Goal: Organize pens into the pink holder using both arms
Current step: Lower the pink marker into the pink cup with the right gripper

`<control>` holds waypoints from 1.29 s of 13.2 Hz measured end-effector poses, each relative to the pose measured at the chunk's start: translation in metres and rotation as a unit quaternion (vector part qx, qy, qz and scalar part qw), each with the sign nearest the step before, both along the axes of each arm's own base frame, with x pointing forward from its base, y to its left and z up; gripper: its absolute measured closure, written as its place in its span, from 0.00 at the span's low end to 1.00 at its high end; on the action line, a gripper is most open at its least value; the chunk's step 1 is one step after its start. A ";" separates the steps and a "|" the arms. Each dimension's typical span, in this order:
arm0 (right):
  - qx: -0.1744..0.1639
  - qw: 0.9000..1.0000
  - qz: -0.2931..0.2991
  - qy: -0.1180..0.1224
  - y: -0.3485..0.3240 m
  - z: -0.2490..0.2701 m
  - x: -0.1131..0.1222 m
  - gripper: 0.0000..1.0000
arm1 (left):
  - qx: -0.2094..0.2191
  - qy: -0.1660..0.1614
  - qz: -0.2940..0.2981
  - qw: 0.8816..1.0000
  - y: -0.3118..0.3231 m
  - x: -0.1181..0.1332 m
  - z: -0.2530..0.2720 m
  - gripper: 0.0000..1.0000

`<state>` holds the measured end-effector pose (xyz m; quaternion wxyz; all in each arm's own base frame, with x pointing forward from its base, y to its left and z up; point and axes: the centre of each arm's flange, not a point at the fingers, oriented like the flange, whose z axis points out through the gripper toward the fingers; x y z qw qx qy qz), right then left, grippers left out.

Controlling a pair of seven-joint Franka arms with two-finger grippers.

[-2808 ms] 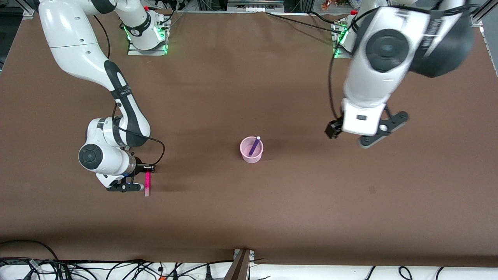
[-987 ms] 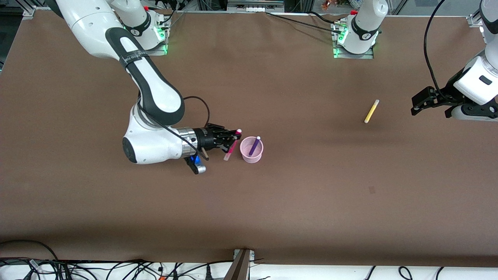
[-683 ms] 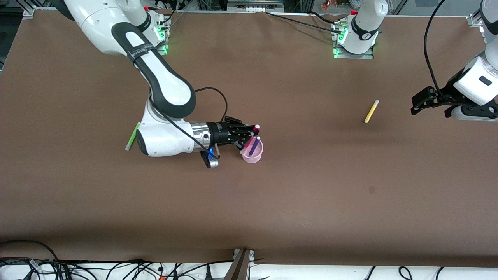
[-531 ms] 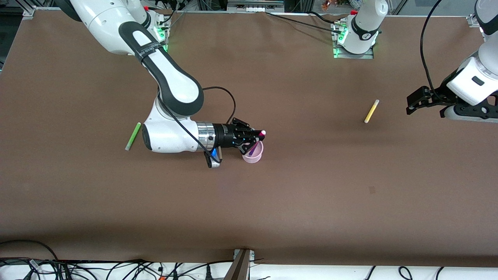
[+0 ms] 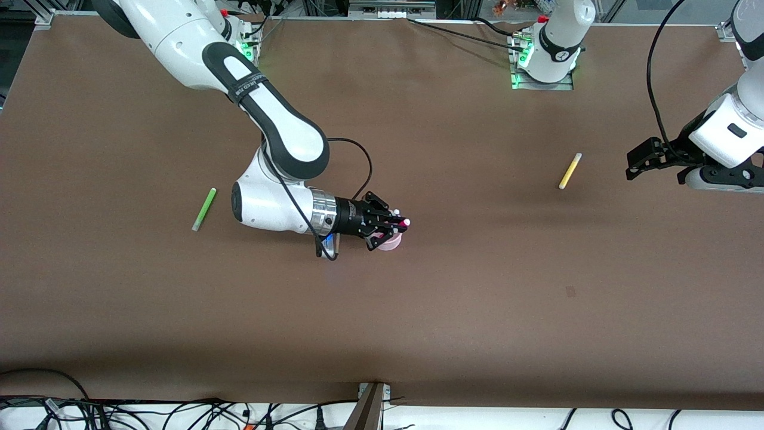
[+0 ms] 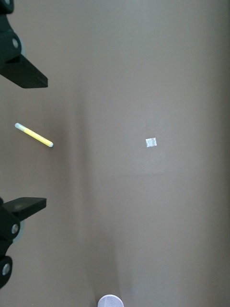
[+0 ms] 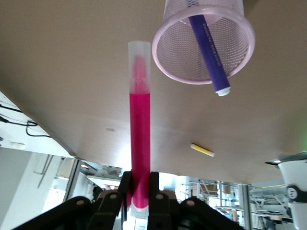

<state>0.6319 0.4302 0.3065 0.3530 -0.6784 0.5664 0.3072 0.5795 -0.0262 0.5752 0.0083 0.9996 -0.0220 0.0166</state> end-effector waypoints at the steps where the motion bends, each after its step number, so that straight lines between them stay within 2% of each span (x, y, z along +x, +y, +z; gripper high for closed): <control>1: -0.002 1.000 -0.013 0.002 0.001 -0.001 0.000 0.83 | 0.000 0.001 -0.001 1.000 -0.001 0.001 -0.001 0.00; 6: -0.022 0.998 -0.051 0.005 0.029 -0.029 -0.021 0.83 | 0.000 0.001 -0.005 1.000 -0.004 0.003 -0.001 0.00; 7: -0.023 0.998 -0.055 0.012 0.030 -0.029 -0.023 0.83 | 0.000 0.002 -0.007 1.000 -0.005 0.003 -0.001 0.00; 14: -0.023 0.996 -0.081 0.043 0.028 -0.025 -0.023 0.83 | 0.000 0.008 -0.014 1.000 -0.002 0.007 -0.008 0.00; 17: -0.034 0.994 -0.090 0.057 0.020 -0.036 -0.024 0.83 | 0.000 0.010 -0.014 1.000 -0.002 0.007 -0.010 0.00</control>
